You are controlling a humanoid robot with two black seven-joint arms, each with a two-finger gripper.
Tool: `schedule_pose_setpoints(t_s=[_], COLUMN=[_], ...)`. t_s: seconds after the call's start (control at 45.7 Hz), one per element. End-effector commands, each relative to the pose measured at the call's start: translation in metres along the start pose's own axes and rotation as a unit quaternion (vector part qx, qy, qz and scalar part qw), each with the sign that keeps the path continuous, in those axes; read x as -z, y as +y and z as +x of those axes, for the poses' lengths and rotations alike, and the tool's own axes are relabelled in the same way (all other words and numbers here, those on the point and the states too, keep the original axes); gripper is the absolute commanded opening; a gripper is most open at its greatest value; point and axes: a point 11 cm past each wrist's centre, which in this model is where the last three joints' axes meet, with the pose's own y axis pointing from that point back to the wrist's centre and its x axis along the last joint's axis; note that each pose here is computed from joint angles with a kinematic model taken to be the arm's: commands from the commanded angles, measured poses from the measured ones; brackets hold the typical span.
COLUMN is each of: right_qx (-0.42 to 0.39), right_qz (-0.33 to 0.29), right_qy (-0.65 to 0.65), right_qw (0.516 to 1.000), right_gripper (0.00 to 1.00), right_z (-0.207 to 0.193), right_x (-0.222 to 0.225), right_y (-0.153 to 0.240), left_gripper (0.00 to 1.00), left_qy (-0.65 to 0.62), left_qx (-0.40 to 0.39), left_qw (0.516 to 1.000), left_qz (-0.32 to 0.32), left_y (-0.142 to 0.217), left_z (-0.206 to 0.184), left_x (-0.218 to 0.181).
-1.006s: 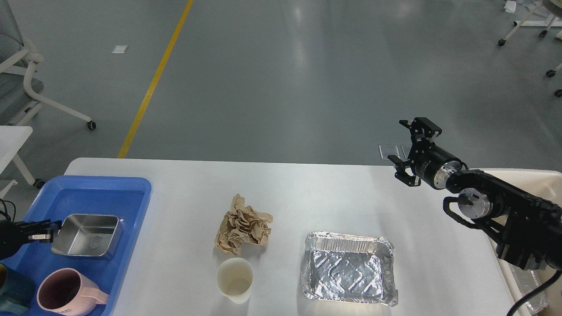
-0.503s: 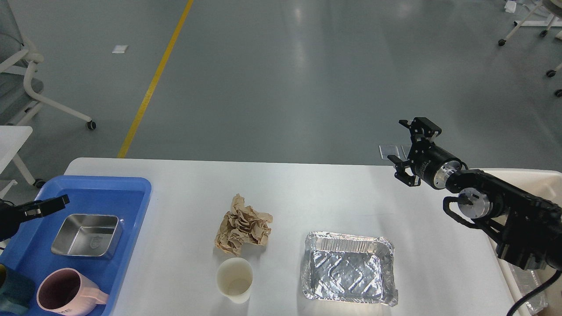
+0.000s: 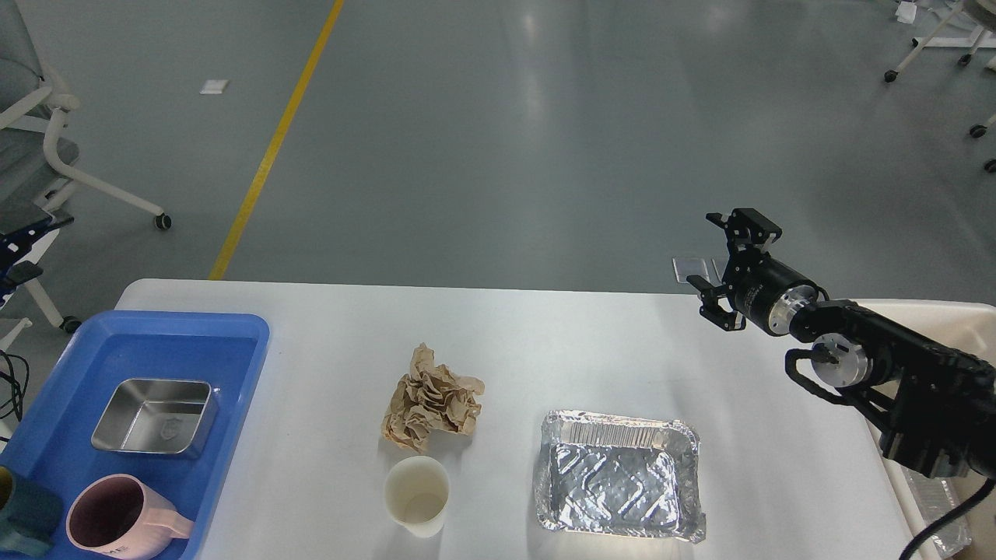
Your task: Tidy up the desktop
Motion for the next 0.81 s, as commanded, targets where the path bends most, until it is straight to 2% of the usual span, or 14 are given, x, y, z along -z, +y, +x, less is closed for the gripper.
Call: schedule_pose_setpoints(t_s=[0.0,0.328,0.787], right_qx=[0.000,-0.002,-0.013], right_qz=[-0.001,0.002,0.007], right_qy=[0.006,0.009,0.021], right_qw=[1.000,1.000,1.000], right_gripper=[1.00,1.00,1.00], right_z=[0.000,-0.001,0.018], right_x=[0.001,0.006,0.019], right_y=[0.000,-0.001,0.011], left_gripper=[0.97,0.97,0.97], left_qy=[0.084,0.260,0.401], left_qx=[0.006,0.043,0.060], left_qw=[0.994,0.951,0.886], left_qz=[-0.066,-0.164,-0.223], left_y=[-0.007,-0.036,-0.038], left_z=[-0.016,-0.072,-0.120], left_x=[-0.029,-0.072,-0.054])
